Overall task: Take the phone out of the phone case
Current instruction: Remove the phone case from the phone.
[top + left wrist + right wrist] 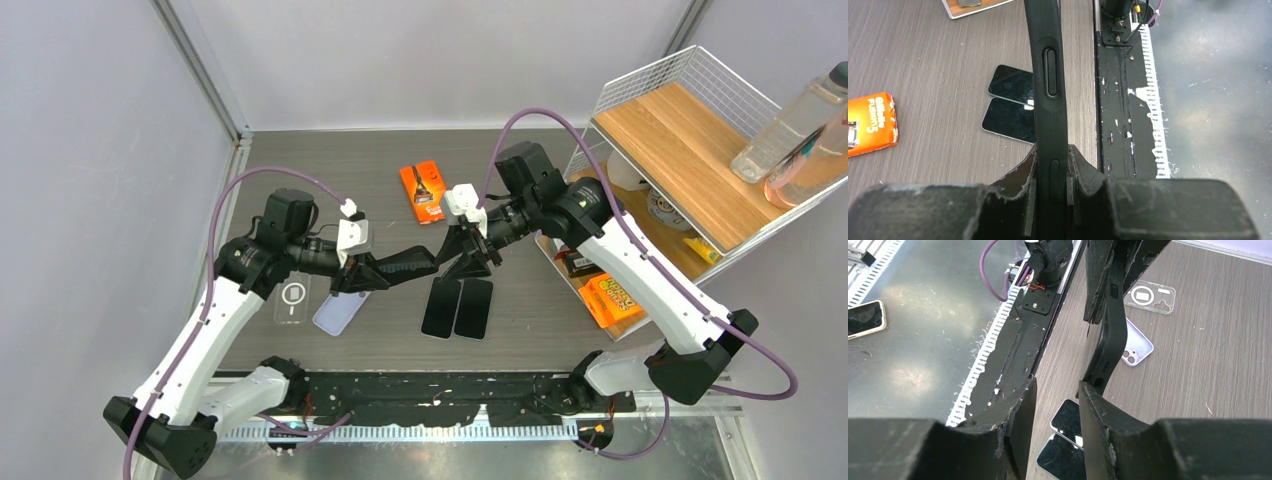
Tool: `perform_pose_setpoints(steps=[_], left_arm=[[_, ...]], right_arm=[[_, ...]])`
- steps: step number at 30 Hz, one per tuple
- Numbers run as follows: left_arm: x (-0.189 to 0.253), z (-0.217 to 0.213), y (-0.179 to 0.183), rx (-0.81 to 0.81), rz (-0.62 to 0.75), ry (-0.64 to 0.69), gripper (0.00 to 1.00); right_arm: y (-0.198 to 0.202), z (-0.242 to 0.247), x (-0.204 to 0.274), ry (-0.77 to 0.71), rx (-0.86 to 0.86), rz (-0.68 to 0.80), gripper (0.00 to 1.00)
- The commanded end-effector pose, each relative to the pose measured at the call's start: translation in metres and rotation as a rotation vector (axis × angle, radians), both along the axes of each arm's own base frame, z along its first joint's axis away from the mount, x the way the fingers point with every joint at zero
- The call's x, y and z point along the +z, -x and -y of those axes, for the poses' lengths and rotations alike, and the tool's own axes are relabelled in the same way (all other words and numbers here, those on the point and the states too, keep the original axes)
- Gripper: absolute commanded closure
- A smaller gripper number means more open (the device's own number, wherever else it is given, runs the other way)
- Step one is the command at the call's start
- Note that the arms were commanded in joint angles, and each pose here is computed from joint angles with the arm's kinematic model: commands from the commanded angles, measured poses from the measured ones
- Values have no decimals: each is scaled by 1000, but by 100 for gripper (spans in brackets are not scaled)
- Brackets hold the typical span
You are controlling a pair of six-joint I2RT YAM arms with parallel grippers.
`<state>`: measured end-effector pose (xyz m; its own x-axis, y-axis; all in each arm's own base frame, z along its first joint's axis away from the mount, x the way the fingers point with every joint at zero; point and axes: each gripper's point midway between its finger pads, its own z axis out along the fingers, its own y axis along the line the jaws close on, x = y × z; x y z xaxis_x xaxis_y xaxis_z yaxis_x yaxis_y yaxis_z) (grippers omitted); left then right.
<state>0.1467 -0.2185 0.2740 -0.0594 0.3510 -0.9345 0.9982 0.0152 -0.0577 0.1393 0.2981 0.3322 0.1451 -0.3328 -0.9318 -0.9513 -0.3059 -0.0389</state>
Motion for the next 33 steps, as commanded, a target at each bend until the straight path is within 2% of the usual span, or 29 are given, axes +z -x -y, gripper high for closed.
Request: perform_pose_setpoints(steps=[1,19,33], left_arm=[[21,4,2,-34,73,74,100],[21,5,7,-59,63,89,100],[33,9,30,-186,51,170,100]], right_arm=[[-3,-4,8,-34,5,8,58],[-8,-5,5,-29,-6,9,58],[-26,-14,-2,-15,-69,6,61]])
